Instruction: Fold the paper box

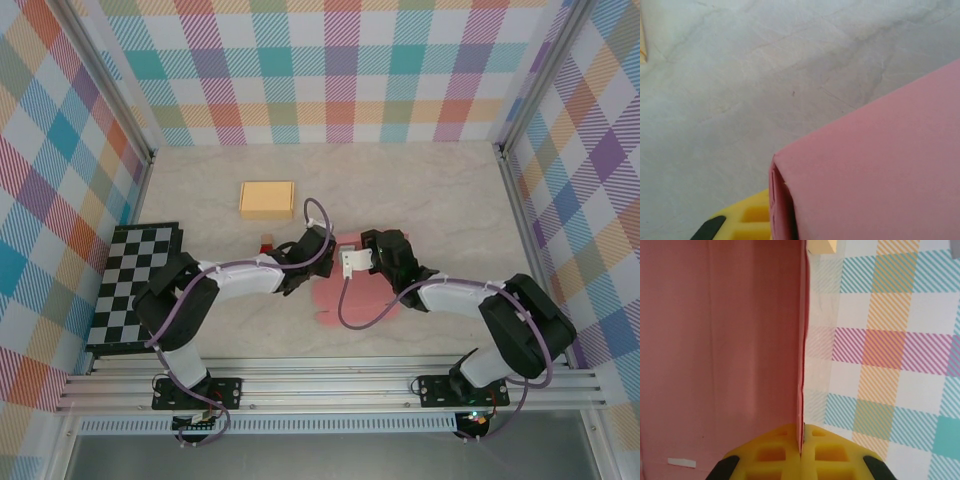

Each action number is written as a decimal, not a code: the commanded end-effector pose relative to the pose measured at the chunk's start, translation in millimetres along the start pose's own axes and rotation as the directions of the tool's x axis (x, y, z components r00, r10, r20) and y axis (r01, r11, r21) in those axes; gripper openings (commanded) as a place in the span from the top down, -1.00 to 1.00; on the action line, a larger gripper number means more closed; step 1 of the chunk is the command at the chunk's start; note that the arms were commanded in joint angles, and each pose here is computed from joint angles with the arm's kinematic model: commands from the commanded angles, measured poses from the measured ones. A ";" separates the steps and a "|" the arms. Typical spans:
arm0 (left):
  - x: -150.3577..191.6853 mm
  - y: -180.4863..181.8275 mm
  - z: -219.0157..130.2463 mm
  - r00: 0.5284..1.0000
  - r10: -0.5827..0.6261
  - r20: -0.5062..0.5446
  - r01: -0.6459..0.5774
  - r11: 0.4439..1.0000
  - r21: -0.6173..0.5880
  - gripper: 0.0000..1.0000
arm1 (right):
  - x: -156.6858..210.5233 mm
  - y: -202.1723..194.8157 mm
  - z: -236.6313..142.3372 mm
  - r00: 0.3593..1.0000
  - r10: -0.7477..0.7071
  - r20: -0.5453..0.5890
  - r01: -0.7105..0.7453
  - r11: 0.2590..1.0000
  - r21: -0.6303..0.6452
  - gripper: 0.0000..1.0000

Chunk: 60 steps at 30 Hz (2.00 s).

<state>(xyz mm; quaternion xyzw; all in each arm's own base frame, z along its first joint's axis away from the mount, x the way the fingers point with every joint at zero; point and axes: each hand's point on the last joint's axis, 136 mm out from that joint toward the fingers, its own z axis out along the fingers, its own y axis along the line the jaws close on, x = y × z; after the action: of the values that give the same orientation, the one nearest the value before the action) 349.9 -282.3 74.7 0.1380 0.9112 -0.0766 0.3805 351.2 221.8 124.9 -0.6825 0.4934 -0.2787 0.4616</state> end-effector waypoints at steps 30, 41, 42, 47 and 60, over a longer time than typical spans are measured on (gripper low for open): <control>5.7 12.3 -8.2 0.924 0.363 0.119 -0.365 0.931 -0.005 0.78 | -8.8 -11.5 -20.6 0.167 0.885 -0.434 -0.966 0.060 -0.251 0.21; 19.1 26.1 15.2 0.938 0.345 0.024 -0.345 0.939 0.002 0.66 | -14.0 26.3 -21.0 0.135 0.856 -0.499 -0.960 -0.011 -0.280 0.23; 20.6 26.0 16.4 0.938 0.345 0.020 -0.345 0.939 0.005 0.65 | -15.2 27.0 -21.5 0.137 0.857 -0.497 -0.958 -0.012 -0.286 0.23; 24.6 27.7 20.4 0.941 0.338 0.008 -0.338 0.941 0.008 0.65 | -16.5 32.5 -19.8 0.153 0.850 -0.504 -0.954 -0.007 -0.301 0.23; 35.5 30.5 19.7 0.953 0.300 -0.028 -0.296 0.949 0.111 0.29 | -14.1 50.5 -16.5 0.161 0.823 -0.545 -0.955 -0.009 -0.297 0.23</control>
<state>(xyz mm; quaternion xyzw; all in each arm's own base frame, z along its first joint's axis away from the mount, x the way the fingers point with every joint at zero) 357.1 -254.7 43.3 0.2887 0.8755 -0.0435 0.3851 326.4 229.2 113.4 -0.2712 0.9017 0.1854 0.2811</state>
